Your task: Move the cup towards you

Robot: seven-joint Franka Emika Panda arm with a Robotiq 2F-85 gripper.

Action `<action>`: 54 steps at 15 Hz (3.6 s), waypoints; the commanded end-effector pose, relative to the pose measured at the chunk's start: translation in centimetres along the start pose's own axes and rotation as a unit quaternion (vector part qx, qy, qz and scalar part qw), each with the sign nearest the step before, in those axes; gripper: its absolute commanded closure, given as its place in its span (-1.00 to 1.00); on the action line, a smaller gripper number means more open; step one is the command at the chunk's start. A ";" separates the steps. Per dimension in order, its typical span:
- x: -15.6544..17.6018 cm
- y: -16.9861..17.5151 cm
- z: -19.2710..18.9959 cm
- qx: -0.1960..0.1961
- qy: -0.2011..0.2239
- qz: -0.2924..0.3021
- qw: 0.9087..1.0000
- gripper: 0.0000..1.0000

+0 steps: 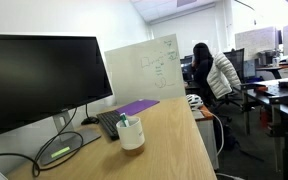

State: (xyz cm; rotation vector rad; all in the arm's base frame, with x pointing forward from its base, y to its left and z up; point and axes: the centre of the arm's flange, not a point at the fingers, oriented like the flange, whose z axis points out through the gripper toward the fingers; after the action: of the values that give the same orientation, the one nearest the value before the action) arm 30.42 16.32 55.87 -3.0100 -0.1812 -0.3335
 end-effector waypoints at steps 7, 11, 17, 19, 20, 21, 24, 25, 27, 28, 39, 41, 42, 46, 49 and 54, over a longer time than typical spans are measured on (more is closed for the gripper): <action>10.6 4.1 15.7 -0.098 0.052 0.237 0.965 -1.00; 13.2 7.5 21.8 -0.136 0.030 0.343 0.929 -1.00; 15.4 11.2 31.5 -0.177 -0.003 0.497 0.849 -1.00; 16.4 11.1 33.8 -0.186 -0.009 0.547 0.816 -1.00; 14.4 12.1 32.5 -0.177 -0.009 0.508 0.843 -1.00; 14.9 11.8 33.5 -0.180 -0.009 0.522 0.834 -1.00; 15.7 11.4 34.1 -0.180 -0.006 0.533 0.826 -1.00; 15.7 11.5 33.9 -0.180 -0.006 0.535 0.826 -1.00; 15.9 11.1 35.5 -0.170 -0.021 0.535 0.827 -1.00; 16.1 10.8 36.5 -0.171 -0.019 0.545 0.821 -1.00; 20.9 8.1 45.3 -0.149 -0.002 0.589 0.794 -1.00; 21.6 8.4 46.2 -0.144 0.000 0.596 0.790 -1.00; 21.9 8.4 46.4 -0.141 0.005 0.599 0.788 -1.00; 22.7 8.7 47.6 -0.133 -0.012 0.608 0.783 -0.95; 22.6 9.0 48.7 -0.126 -0.023 0.615 0.778 -0.35; 22.5 9.2 49.1 -0.122 -0.018 0.612 0.781 0.43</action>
State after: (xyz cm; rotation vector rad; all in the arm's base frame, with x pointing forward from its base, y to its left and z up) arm 63.37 15.53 12.33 -2.6041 1.8398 -0.1238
